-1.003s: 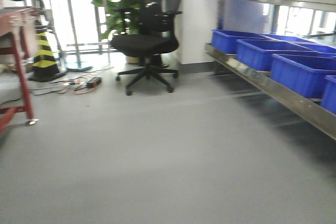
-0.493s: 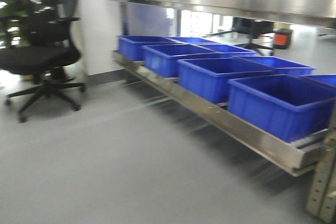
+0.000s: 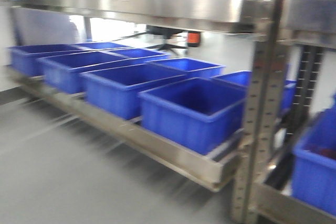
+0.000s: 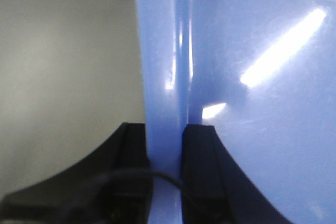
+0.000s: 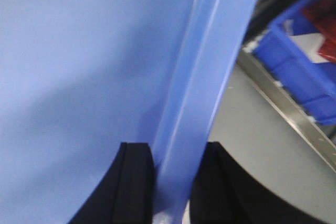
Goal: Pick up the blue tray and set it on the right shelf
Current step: 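Carry the tray with both grippers while driving to the bin shelving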
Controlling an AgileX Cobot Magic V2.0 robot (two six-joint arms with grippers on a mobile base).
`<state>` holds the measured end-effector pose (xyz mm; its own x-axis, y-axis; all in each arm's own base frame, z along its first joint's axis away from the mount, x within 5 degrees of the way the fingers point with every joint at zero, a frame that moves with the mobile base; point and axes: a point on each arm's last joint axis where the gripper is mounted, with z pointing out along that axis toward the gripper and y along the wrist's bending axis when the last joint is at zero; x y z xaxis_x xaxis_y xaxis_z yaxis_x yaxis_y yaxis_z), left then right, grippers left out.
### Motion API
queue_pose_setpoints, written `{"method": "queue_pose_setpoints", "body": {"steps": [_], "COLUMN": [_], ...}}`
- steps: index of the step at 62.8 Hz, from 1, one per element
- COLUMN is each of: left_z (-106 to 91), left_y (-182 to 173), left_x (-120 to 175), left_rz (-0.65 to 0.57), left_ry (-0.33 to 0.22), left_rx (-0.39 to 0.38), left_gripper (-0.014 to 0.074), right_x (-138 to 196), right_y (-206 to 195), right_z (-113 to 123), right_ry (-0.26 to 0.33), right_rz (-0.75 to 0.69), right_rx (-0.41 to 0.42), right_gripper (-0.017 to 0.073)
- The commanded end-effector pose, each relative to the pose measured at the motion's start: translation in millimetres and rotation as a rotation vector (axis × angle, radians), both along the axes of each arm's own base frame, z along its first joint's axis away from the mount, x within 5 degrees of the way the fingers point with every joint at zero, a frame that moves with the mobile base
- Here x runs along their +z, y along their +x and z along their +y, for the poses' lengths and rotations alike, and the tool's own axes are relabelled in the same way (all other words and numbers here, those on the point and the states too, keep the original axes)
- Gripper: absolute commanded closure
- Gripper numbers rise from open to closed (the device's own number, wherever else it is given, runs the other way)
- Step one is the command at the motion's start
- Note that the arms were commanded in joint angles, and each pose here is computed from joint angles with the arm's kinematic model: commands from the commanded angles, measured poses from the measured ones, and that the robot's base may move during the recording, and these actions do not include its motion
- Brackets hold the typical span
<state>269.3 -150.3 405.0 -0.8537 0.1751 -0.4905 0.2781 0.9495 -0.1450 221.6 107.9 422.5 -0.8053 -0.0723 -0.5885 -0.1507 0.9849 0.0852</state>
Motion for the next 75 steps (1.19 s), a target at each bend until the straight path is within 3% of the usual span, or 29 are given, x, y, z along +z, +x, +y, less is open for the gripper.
{"method": "queue_pose_setpoints", "body": {"steps": [1, 75], "left_z": [2.4, 2.2], "left_y": [-18.0, -18.1], "left_x": [13.4, 13.4], "left_rz": [0.022, 0.023], "left_ry": [0.010, 0.008], "left_rx": [-0.052, -0.053], "left_gripper": [0.0642, 0.0642], "right_x": [21.6, 21.6], "right_y": [-5.6, -5.6], "right_z": [0.8, 0.8], "right_ry": [0.065, 0.065], "right_rz": [-0.137, -0.137], "right_rx": [0.045, 0.045], "right_gripper": [0.0502, 0.0502]}}
